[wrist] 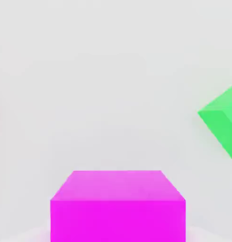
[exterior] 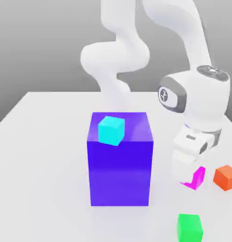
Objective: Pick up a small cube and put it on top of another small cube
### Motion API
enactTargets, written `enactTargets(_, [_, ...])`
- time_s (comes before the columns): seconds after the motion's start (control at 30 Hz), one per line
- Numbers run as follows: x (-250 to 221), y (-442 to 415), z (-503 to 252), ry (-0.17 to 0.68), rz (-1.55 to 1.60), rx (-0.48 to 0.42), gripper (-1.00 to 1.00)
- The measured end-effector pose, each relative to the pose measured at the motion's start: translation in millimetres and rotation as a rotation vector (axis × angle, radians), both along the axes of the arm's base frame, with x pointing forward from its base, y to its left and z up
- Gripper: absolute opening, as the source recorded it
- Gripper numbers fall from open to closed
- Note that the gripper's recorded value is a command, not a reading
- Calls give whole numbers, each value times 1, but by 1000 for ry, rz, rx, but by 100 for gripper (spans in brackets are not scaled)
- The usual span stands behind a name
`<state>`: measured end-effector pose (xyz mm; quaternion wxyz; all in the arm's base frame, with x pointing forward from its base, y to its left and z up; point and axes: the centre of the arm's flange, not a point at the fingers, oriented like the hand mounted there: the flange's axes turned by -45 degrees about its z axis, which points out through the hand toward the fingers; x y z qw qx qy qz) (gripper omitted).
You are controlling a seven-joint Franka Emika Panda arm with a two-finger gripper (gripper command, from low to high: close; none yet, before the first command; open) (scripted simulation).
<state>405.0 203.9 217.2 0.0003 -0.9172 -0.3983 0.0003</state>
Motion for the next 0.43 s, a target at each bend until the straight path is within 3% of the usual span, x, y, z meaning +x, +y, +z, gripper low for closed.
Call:
enactTargets(0.13, [55, -17, 21, 0, -34, 0, -100])
enactTargets(0.27, [71, -23, -16, 0, -45, 0, -100])
enactTargets(0.3, [71, -23, -29, 0, -45, 0, 100])
enactTargets(0.43, [71, -23, -29, 0, -45, 0, 100])
